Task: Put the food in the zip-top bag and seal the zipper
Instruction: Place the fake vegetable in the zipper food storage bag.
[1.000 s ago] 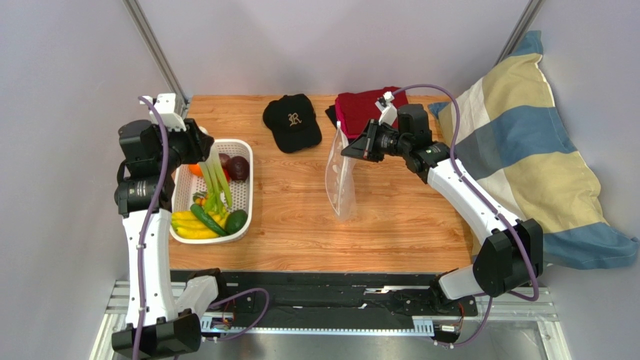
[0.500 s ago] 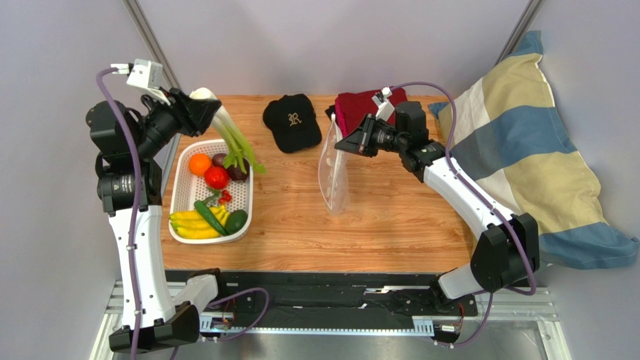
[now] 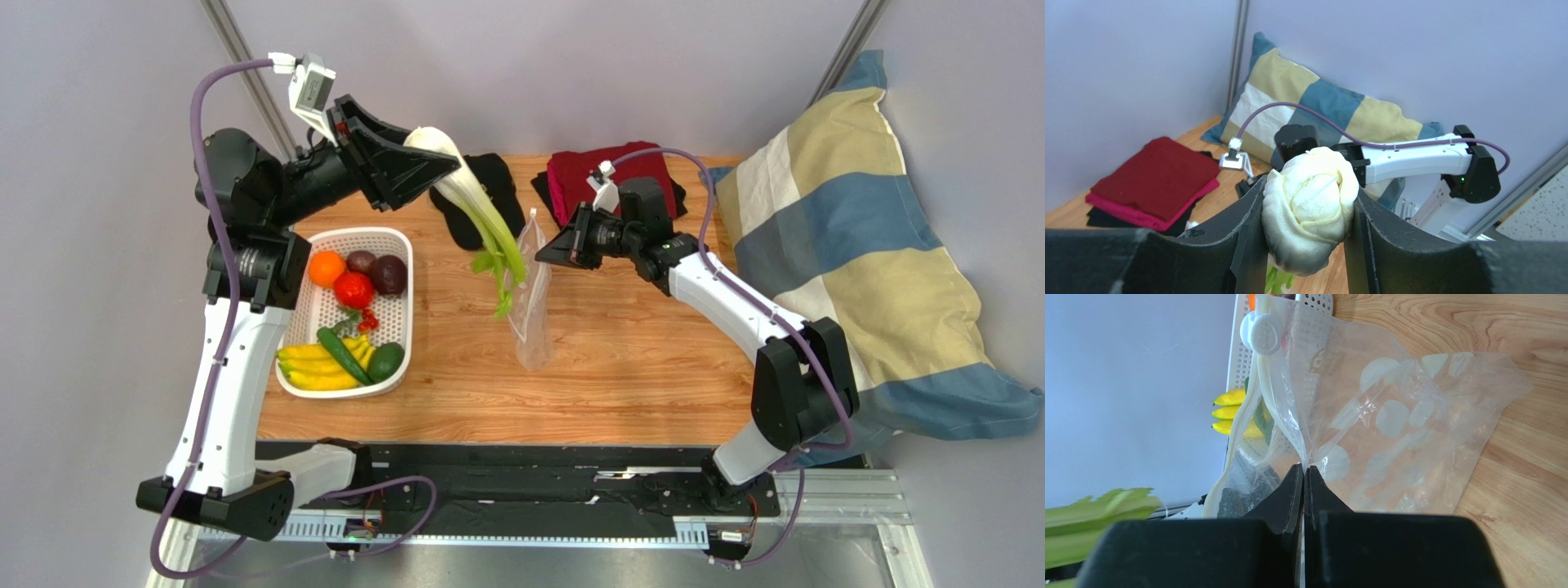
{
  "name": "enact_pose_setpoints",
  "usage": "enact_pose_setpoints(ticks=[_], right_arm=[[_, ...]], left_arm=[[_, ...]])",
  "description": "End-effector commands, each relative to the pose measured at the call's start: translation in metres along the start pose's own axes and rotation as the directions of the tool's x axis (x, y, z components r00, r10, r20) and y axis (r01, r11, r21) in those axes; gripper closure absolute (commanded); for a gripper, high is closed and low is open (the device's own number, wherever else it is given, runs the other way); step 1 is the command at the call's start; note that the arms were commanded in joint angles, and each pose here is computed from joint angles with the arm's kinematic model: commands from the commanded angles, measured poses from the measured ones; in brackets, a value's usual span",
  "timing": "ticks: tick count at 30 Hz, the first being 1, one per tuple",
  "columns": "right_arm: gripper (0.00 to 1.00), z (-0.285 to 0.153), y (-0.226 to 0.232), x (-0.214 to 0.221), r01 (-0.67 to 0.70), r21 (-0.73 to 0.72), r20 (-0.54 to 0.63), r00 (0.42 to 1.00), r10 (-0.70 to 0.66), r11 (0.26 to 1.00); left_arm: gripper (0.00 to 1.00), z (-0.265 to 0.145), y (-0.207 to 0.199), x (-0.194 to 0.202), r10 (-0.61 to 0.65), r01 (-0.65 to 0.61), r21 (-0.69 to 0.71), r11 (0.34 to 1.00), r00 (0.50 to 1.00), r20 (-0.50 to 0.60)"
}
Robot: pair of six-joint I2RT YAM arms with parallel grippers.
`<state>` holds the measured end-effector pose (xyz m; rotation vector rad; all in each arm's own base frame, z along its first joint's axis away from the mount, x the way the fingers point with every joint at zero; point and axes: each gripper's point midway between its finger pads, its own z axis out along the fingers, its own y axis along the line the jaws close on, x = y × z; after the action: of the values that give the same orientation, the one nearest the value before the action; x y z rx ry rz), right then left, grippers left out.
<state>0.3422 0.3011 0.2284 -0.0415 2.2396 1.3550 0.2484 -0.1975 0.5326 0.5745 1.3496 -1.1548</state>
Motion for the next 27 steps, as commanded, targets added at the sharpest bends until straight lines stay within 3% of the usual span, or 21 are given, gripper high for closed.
enact_pose_setpoints(ticks=[1, 6, 12, 18, 27], right_arm=[[1.00, 0.001, 0.010, -0.005, 0.073, -0.012, 0.015, 0.997, -0.073, 0.997], [1.00, 0.001, 0.015, 0.001, 0.119, -0.010, -0.003, 0.993, -0.120, 0.993], [1.00, -0.002, 0.023, 0.000, 0.150, -0.030, -0.004, 0.989, -0.150, 0.988], [1.00, -0.005, 0.028, 0.003, 0.180, -0.055, -0.016, 0.983, -0.181, 0.982], [1.00, -0.004, 0.040, 0.015, 0.232, -0.146, -0.062, 0.968, -0.243, 0.962]], left_arm=[[1.00, 0.009, -0.040, -0.034, 0.110, -0.118, 0.126, 0.985, 0.991, 0.073], [1.00, 0.018, -0.056, -0.038, 0.163, -0.175, 0.210, 0.962, 0.984, 0.074], [1.00, 0.028, -0.041, -0.010, 0.156, -0.152, 0.218, 0.964, 0.988, 0.001], [1.00, 0.025, -0.026, 0.020, 0.225, -0.202, 0.220, 0.954, 0.971, -0.081], [1.00, 0.026, -0.044, 0.050, 0.272, -0.196, 0.398, 0.896, 0.951, -0.144]])
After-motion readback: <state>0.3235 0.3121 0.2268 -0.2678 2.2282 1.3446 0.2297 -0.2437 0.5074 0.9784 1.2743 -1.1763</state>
